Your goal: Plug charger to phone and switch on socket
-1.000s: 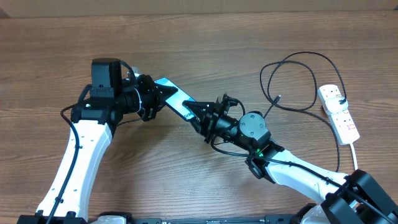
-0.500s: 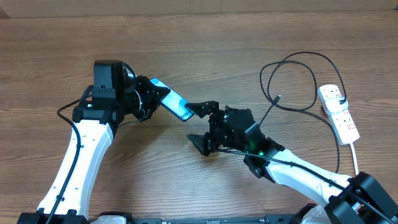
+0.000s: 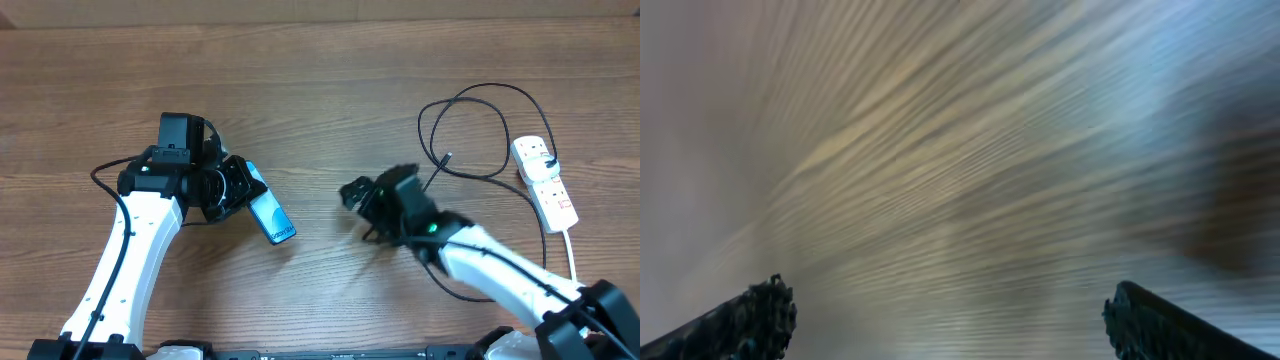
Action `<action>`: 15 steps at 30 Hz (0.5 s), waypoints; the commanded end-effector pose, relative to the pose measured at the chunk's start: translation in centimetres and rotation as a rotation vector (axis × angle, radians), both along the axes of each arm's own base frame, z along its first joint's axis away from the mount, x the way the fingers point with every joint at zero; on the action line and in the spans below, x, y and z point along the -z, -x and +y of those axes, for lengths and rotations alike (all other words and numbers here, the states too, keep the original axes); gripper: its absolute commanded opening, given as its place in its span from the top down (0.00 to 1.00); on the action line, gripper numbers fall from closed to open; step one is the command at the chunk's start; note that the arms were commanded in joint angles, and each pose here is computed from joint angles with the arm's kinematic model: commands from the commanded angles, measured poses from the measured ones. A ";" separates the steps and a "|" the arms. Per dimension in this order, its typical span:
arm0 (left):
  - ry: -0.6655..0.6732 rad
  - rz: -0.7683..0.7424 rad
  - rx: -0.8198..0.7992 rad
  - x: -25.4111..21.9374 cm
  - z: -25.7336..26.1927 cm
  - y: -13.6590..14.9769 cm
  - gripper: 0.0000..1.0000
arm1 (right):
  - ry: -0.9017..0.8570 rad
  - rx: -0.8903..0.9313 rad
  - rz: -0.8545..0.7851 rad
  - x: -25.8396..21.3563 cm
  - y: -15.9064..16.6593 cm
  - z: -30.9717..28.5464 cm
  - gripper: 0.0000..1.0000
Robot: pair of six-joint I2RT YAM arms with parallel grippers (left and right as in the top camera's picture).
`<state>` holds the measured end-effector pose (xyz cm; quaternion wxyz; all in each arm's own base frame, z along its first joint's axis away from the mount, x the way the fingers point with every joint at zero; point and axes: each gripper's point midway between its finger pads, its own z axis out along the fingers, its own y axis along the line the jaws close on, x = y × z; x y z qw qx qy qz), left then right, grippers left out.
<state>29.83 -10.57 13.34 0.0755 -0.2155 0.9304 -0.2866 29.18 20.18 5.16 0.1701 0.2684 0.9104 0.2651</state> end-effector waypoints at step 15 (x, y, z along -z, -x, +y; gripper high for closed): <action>0.632 -0.120 0.343 -1.6 -8.2 -3.6 0.96 | 0.291 0.183 0.018 -4.7 -4.4 -12.5 0.00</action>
